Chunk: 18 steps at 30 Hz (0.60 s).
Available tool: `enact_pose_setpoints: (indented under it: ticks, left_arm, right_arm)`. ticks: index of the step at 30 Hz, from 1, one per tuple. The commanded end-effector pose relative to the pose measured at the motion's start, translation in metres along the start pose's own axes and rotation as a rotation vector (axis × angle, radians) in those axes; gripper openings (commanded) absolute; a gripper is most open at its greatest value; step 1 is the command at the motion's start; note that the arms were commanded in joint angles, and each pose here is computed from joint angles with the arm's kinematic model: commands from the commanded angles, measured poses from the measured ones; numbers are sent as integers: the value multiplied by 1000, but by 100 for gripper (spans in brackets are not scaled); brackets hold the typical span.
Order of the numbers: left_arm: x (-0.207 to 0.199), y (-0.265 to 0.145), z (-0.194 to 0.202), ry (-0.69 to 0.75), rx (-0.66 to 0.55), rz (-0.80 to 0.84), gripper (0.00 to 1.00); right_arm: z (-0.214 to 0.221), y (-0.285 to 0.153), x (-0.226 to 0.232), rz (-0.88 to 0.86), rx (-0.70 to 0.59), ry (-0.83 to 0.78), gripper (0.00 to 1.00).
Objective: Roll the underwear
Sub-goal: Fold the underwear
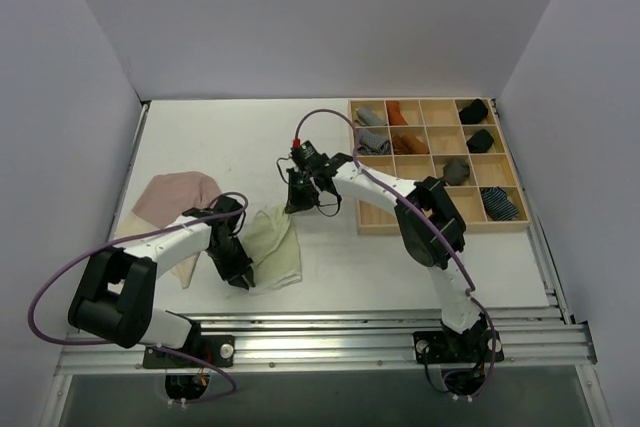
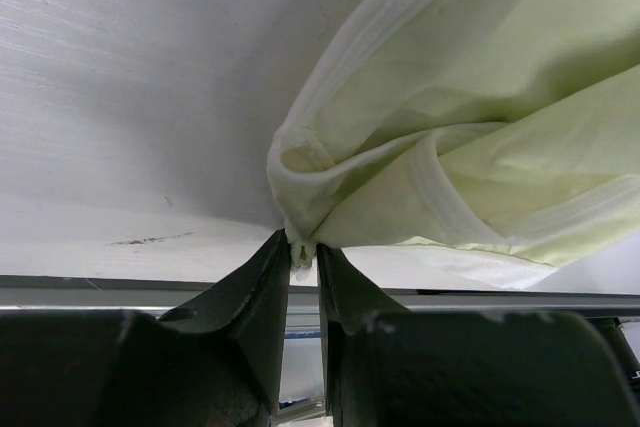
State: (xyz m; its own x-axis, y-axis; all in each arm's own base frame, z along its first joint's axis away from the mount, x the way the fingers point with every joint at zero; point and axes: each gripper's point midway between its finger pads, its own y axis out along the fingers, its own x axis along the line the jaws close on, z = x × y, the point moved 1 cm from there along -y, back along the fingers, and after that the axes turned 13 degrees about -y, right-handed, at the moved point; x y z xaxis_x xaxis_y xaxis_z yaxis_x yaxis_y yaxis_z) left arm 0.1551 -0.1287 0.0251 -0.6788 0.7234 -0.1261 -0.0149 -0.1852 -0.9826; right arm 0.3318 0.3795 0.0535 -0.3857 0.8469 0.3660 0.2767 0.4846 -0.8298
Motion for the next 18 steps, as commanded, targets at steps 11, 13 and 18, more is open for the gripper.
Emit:
enact_pose_setpoints:
  ticks: [11,13,18]
  left_arm:
    - [-6,-6,-3,6,-30,15,45]
    - [-10,-15,0,2,-23,37,50]
    - [-40,-67,-7,12,-88,137,58]
  right_arm:
    - [-64,19,69,-319,-115,213,28]
    - [-67,14,72,-328,-122,187,30]
    - [-58,-4,51,-225,-96,92,34]
